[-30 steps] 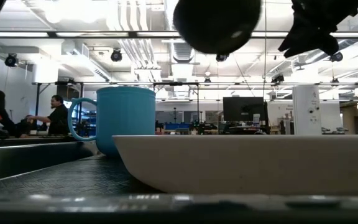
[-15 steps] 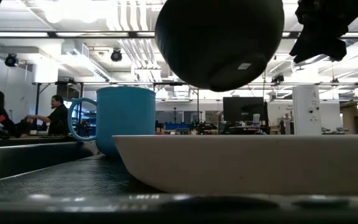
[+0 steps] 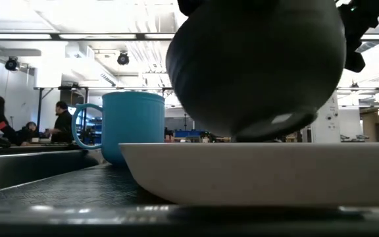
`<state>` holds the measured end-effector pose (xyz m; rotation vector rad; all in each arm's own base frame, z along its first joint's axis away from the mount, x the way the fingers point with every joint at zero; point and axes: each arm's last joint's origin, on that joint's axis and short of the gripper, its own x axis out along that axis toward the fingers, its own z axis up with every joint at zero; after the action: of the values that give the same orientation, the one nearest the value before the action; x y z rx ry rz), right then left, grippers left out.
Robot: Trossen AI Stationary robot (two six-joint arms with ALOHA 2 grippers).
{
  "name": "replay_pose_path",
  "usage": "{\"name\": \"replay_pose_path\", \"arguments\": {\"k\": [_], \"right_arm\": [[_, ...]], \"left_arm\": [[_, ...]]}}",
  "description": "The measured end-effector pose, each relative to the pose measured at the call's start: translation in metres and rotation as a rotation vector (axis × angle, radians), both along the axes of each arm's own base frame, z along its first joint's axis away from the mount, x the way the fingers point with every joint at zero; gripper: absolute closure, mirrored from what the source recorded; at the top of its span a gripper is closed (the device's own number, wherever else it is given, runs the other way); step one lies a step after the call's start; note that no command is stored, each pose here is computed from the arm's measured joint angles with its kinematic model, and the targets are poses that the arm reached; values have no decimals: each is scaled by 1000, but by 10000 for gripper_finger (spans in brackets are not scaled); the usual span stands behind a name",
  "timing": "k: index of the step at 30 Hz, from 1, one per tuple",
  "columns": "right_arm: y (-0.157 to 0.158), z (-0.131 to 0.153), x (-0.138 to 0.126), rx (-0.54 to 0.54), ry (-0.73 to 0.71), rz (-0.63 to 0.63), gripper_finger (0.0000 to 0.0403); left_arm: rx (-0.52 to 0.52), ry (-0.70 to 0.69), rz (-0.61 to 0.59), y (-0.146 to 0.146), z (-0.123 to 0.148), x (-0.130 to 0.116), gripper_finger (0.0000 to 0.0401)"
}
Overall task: Set up tray
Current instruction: Put the black bowl on the white plate, then put the gray napkin on the black tray to the right side of the white plate
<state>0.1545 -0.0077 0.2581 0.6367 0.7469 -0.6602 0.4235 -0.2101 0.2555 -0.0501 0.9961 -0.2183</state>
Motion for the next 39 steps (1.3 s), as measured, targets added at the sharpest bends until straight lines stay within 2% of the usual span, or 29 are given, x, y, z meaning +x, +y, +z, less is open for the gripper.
{"name": "replay_pose_path", "arguments": {"k": [6,12,21,29,33,39], "right_arm": [[1,-10,10,46,62,21,297],[3,-15,16,93,93,25,305],[3,-14,18,119,63,14,298],[3,-14,19,110,60,26,305],[4,-12,21,116,35,59,302],[7,-9,27,147,-18,198,296]], "left_arm": [[73,-45,-134,-5,-11,0,401],[106,-39,-175,-4,-17,-2,395],[108,-46,-182,-6,-19,-2,323],[93,-88,-166,-8,8,-4,281],[159,-54,-117,-3,23,-12,279],[224,51,173,24,51,-31,279]]}}
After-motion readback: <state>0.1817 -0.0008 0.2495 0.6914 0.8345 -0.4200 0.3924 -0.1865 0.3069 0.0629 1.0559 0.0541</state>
